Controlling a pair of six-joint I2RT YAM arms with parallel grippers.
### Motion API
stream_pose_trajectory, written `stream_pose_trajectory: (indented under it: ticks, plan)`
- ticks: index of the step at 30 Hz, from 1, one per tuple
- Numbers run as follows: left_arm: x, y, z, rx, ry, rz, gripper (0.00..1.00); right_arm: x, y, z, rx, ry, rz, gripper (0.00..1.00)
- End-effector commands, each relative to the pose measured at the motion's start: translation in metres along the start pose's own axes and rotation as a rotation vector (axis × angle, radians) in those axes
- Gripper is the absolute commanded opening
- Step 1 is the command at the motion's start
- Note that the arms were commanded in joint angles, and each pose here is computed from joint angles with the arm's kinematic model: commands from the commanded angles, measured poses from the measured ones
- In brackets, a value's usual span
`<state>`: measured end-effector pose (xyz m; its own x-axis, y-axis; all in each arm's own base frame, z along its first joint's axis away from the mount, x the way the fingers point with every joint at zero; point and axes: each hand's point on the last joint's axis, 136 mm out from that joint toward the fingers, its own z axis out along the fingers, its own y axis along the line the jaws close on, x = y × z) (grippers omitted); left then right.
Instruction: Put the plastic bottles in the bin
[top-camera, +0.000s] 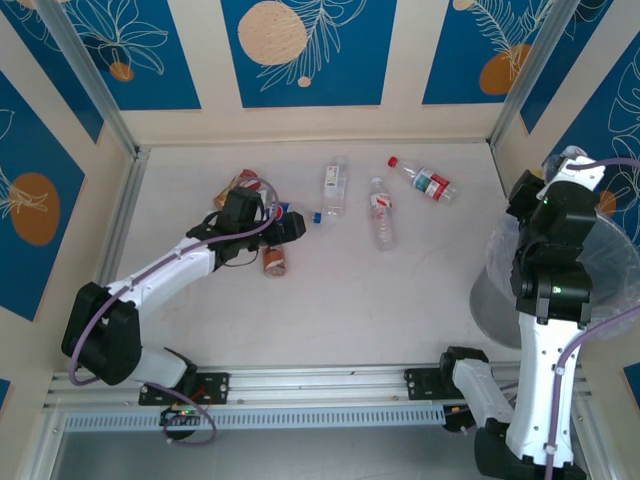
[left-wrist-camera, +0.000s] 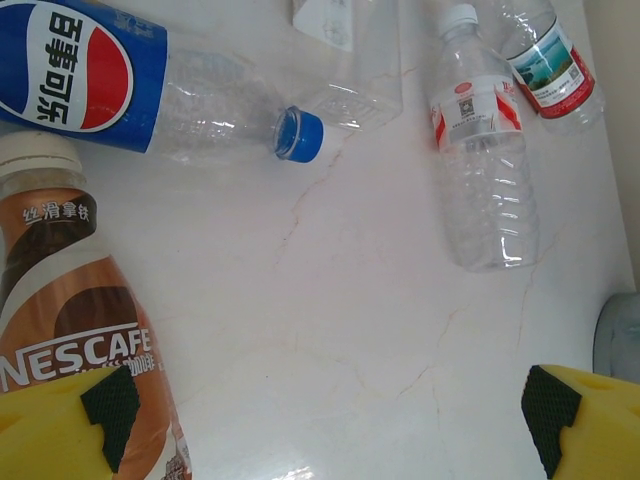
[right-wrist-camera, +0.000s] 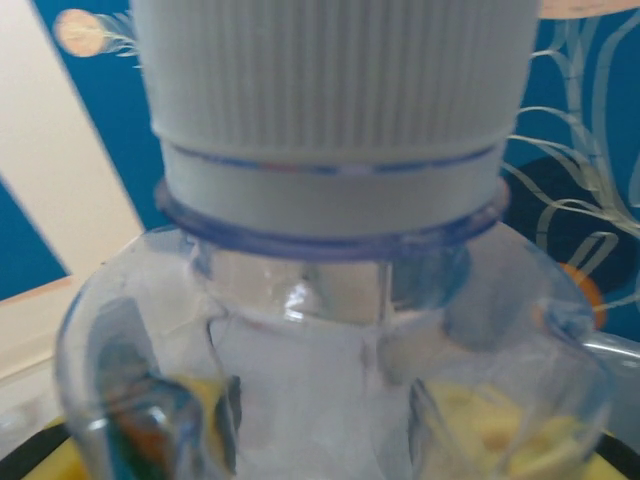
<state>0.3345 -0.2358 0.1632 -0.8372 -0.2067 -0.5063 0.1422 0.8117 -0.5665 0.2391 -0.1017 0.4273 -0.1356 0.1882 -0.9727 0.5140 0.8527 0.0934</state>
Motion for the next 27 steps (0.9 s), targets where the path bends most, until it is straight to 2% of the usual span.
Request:
stream_pose_trajectory:
  ticks: [1, 6, 12, 18, 25, 27]
  plan:
    - [-0.007, -0.014, -0.002, 0.026, 0.001, 0.060, 1.00, 0.002, -0.031, 0.002, 0.138, -0.005, -0.009, 0.42]
    - [-0.011, -0.021, -0.004, 0.051, -0.008, 0.064, 1.00, 0.028, -0.053, 0.019, 0.201, 0.054, 0.107, 0.42]
    - [-0.009, -0.018, -0.004, 0.035, 0.011, 0.078, 1.00, 0.054, -0.065, 0.037, 0.261, 0.101, 0.107, 0.43]
    - [-0.008, -0.016, -0.005, 0.012, 0.023, 0.074, 1.00, 0.084, -0.064, 0.053, 0.245, 0.167, 0.145, 0.43]
    - [-0.005, 0.004, -0.007, -0.088, 0.032, 0.032, 1.00, 0.105, -0.065, 0.069, 0.246, 0.205, 0.155, 0.45]
    - [-0.003, 0.007, -0.006, -0.093, 0.035, 0.012, 1.00, 0.114, -0.067, 0.076, 0.262, 0.227, 0.165, 0.49]
